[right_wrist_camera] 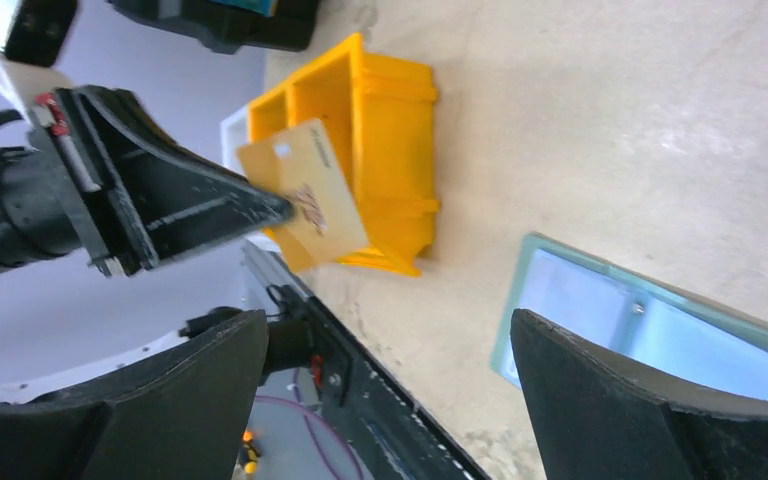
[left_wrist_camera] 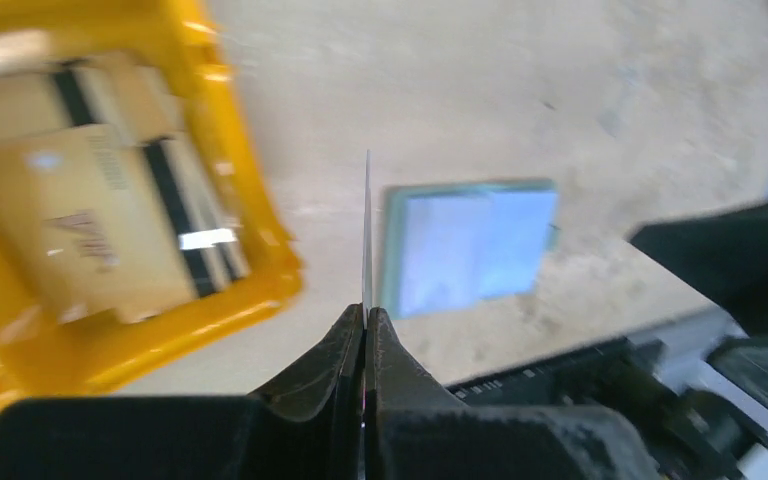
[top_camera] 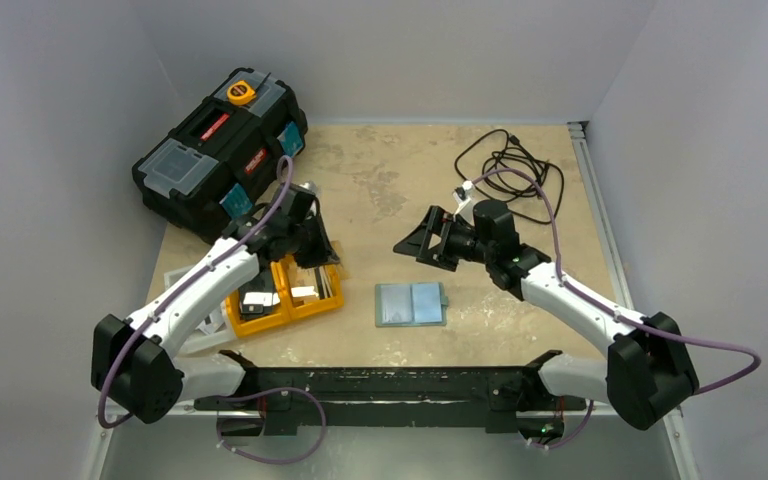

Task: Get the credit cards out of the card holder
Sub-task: Place the credit card in the storage box.

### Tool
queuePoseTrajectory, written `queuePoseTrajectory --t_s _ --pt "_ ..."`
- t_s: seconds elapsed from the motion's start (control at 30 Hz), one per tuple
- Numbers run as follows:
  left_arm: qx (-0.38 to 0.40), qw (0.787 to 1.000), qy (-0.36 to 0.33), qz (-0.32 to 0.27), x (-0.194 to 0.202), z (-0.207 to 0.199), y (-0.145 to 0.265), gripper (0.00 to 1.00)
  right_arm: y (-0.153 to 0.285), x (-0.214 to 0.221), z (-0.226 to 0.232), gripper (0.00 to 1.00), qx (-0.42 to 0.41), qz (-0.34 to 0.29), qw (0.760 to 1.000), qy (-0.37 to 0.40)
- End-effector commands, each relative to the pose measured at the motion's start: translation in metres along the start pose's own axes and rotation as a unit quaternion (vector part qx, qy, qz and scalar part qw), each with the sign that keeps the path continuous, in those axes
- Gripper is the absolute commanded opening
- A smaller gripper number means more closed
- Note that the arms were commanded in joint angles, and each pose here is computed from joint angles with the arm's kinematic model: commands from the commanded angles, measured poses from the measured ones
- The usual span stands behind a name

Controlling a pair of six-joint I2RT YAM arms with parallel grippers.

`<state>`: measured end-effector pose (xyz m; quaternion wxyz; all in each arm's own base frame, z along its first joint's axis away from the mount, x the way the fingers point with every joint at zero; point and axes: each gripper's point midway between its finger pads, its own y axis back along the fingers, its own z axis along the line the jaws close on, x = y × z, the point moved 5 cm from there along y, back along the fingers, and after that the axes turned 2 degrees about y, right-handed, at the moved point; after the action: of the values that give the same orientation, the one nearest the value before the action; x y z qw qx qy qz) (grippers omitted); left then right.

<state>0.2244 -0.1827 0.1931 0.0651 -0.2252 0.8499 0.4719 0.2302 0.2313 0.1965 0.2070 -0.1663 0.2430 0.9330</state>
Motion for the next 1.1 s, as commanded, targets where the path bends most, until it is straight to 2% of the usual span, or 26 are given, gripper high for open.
queuePoseTrajectory --t_s 0.0,0.17,0.37,0.53,0.6,0.7,0.77,0.9,1.07 --pt "-0.209 0.975 -0.031 -0.068 -0.017 0.058 0.021 0.0 0.006 -0.003 -0.015 0.94 0.066 -0.012 0.997 0.04" --pt "-0.299 0.951 -0.04 -0.07 -0.02 0.083 0.012 0.0 0.005 -0.002 -0.026 0.95 0.091 -0.011 0.994 0.052" --pt "-0.361 0.93 -0.048 -0.049 -0.024 0.097 -0.006 0.0 0.005 0.002 -0.035 0.96 0.111 -0.005 0.992 0.062" --pt "-0.349 0.935 -0.054 -0.032 -0.023 0.095 -0.016 0.01 0.005 0.006 -0.039 0.96 0.116 -0.001 0.991 0.069" --pt "-0.348 0.935 -0.056 -0.023 -0.023 0.094 -0.021 0.11 0.004 0.007 -0.04 0.96 0.121 0.0 0.99 0.072" --pt "-0.328 0.943 -0.056 -0.024 -0.023 0.089 -0.022 0.36 0.002 0.011 -0.04 0.96 0.131 0.002 0.988 0.081" --pt "-0.307 0.95 -0.055 -0.029 -0.024 0.083 -0.018 0.47 0.001 0.013 -0.041 0.96 0.144 0.002 0.986 0.087" --pt "-0.263 0.962 -0.056 -0.044 -0.028 0.067 -0.006 0.57 -0.003 0.019 -0.039 0.95 0.168 0.003 0.98 0.104" --pt "-0.196 0.978 -0.056 -0.051 -0.028 0.046 0.009 0.59 -0.013 0.034 -0.032 0.85 0.212 0.004 0.968 0.136"
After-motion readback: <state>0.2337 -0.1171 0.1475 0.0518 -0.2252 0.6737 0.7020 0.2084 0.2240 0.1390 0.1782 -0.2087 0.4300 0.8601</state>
